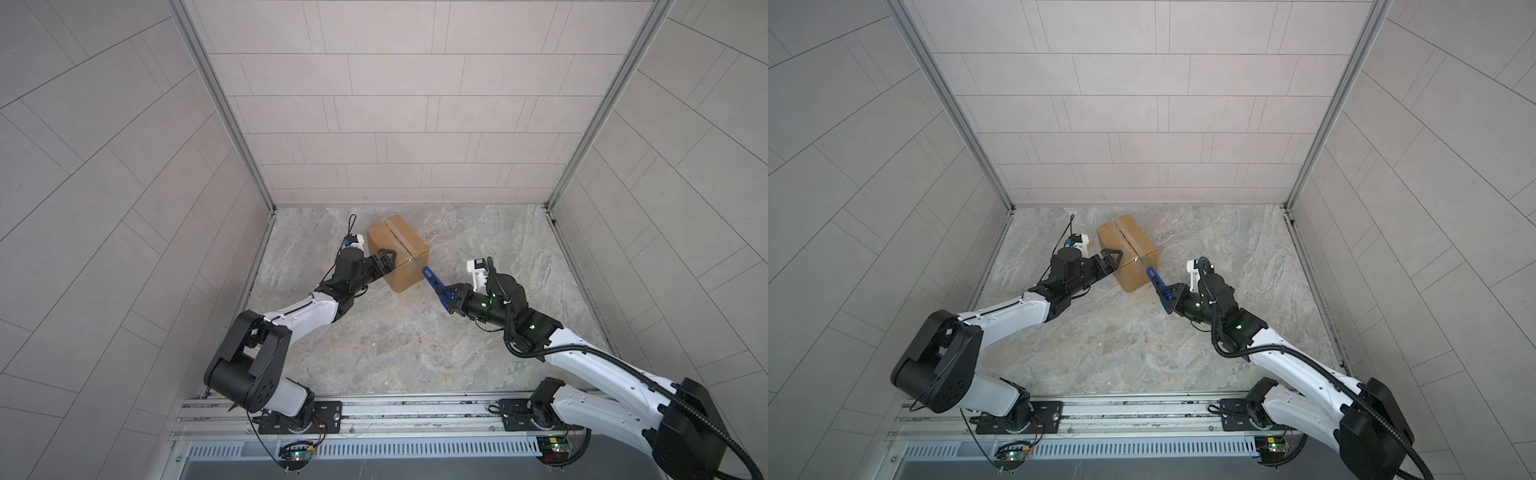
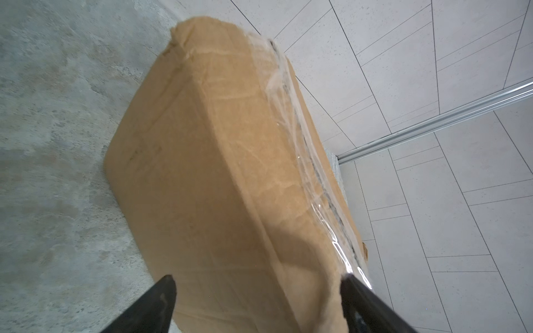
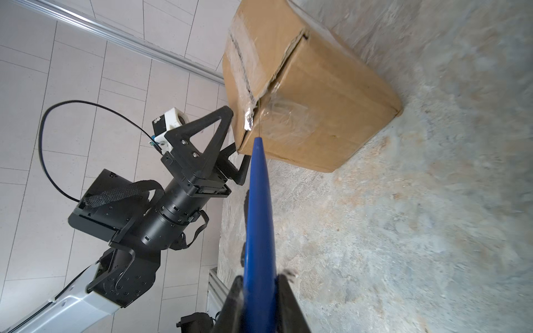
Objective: Unpack the express box
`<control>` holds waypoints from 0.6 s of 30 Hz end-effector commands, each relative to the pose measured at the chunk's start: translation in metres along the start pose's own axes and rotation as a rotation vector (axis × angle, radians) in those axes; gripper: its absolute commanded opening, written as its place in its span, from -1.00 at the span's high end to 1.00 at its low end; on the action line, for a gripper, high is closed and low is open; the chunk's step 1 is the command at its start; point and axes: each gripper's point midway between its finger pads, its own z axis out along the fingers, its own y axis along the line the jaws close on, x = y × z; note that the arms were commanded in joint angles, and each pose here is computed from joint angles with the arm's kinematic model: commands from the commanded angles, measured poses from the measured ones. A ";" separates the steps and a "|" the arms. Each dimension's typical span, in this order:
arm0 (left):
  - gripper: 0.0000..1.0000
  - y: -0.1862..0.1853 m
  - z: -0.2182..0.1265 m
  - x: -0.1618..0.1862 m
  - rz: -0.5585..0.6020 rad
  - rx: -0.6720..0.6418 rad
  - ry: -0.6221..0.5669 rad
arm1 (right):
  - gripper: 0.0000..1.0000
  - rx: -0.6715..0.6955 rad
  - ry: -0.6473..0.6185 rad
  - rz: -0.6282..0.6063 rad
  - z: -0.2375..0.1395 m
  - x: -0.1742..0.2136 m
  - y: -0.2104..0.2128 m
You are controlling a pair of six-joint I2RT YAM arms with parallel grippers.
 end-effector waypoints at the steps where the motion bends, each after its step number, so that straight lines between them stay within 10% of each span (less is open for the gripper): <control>1: -0.85 -0.009 -0.009 -0.024 0.035 0.008 -0.049 | 1.00 0.053 -0.051 -0.037 -0.020 -0.011 -0.008; 18: -0.89 -0.004 -0.010 -0.081 0.093 -0.029 -0.082 | 1.00 0.235 -0.077 -0.230 -0.015 -0.036 -0.032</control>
